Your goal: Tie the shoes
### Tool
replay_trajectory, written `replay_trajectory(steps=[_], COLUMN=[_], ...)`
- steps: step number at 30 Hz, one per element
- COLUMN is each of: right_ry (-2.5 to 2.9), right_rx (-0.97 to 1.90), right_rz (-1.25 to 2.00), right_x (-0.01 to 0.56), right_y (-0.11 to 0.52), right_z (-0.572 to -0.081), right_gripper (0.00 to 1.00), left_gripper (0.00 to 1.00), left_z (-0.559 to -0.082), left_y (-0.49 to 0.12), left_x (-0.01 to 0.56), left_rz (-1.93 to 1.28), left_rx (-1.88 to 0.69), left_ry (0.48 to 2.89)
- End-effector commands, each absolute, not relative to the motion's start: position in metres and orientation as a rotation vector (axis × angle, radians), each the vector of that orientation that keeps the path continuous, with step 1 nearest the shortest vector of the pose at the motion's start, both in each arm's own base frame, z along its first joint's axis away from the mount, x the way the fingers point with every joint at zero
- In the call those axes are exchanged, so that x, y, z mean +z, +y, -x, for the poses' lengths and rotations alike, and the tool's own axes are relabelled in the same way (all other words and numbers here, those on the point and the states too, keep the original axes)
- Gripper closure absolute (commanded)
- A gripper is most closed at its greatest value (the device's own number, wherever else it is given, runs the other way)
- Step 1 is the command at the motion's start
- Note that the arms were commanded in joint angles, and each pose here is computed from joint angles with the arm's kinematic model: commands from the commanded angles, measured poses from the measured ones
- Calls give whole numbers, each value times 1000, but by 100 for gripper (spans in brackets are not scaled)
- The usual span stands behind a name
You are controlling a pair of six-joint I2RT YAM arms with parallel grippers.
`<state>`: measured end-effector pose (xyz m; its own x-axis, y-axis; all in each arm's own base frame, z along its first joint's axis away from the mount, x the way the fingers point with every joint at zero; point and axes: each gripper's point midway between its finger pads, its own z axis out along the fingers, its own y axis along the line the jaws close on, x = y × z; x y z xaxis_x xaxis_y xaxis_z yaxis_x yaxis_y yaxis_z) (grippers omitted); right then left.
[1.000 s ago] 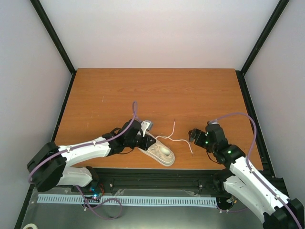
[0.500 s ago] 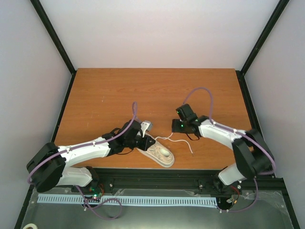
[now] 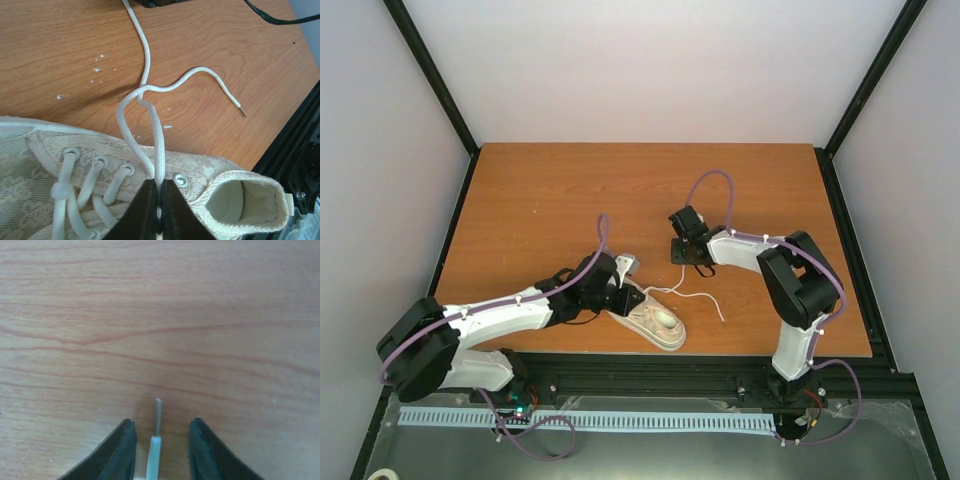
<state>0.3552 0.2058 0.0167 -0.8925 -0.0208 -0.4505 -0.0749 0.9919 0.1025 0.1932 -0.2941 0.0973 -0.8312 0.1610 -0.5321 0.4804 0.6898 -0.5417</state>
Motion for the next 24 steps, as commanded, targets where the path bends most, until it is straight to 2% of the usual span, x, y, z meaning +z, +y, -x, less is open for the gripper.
replay_trajectory(steps=[1, 2, 3, 4, 5, 6, 16, 24], right_ry=[2744, 2744, 2744, 2739, 2729, 2715, 2488, 2290], right_rx=[76, 67, 63, 65, 66, 70, 42, 155], right_rz=[89, 81, 74, 66, 55, 44, -80, -144], right_x=[-15, -17, -17, -16, -14, -9, 85, 170], right_y=[200, 199, 198, 196, 195, 193, 148, 119], right_z=[-348, -348, -347, -346, -345, -344, -324, -291], right_gripper=[80, 89, 96, 97, 97, 97, 97, 97], left_gripper=[83, 64, 39, 19, 7, 1, 0, 0], left_z=[-196, -197, -200, -201, -201, -199, -189, -199], left_y=[-289, -285, -278, -271, -266, -260, -215, -230], left_x=[105, 103, 100, 99, 97, 94, 78, 81], left_rz=[-436, -408, -355, -321, -291, -271, -4, -32], left_rx=[-941, -917, -879, -850, -836, -831, -860, -995], left_ry=[2449, 2459, 2475, 2480, 2489, 2501, 2559, 2461])
